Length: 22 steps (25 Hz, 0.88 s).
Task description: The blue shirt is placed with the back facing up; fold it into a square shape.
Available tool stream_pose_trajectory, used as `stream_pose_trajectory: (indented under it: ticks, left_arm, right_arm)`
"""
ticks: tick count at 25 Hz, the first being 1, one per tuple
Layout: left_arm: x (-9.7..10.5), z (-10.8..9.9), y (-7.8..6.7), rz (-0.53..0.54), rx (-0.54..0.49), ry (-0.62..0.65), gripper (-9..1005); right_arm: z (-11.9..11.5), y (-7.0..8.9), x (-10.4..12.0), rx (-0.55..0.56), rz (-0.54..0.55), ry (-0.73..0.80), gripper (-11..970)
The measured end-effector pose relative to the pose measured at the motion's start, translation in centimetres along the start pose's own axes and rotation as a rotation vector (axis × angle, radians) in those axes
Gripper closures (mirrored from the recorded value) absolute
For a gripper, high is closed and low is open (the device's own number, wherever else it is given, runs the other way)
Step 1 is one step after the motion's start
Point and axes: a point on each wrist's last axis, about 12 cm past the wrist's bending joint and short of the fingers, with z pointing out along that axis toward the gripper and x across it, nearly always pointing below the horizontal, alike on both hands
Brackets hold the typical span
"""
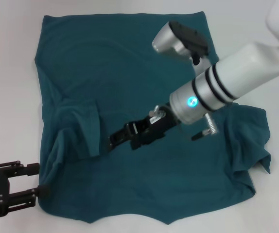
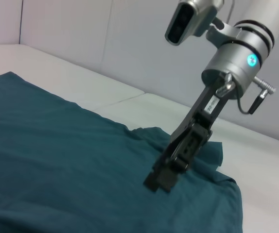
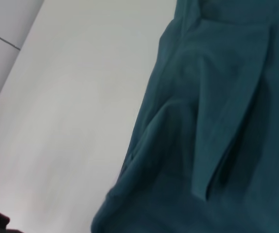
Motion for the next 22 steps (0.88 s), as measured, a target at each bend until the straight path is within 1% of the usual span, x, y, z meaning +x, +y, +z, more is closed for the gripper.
stream_pose_trajectory:
  ticks: [1,4,11,13,17,22]
  left_arm:
    - [0.0,0.1,0.0,0.001,0.002,0.001,364]
    - [-0.1,0.4,0.1,0.003,0.004,0.005,364]
    - [0.1,1.2,0.2,0.001,0.009,0.023,363]
    - [0.1,1.5,0.1,-0.001,0.014,0.028,363]
    - [0.2,1.7,0.1,-0.002,0.013,0.029,363]
    - [0.2,1.8,0.1,-0.004,0.012,0.028,363]
  right_arm:
    - [0.7,-0.1,0.2,0.006,0.005,-0.008,74]
    - [1.7,-0.3,0.7,0.009,0.009,-0.020,74]
    - [3.1,-0.7,1.5,-0.040,0.018,-0.071,75]
    - [3.4,-1.0,1.7,-0.037,0.015,-0.086,94]
    - [3.8,-1.4,1.6,0.005,-0.001,-0.115,133]
    - [4.2,-1.5,1.4,0.025,-0.003,-0.155,185]
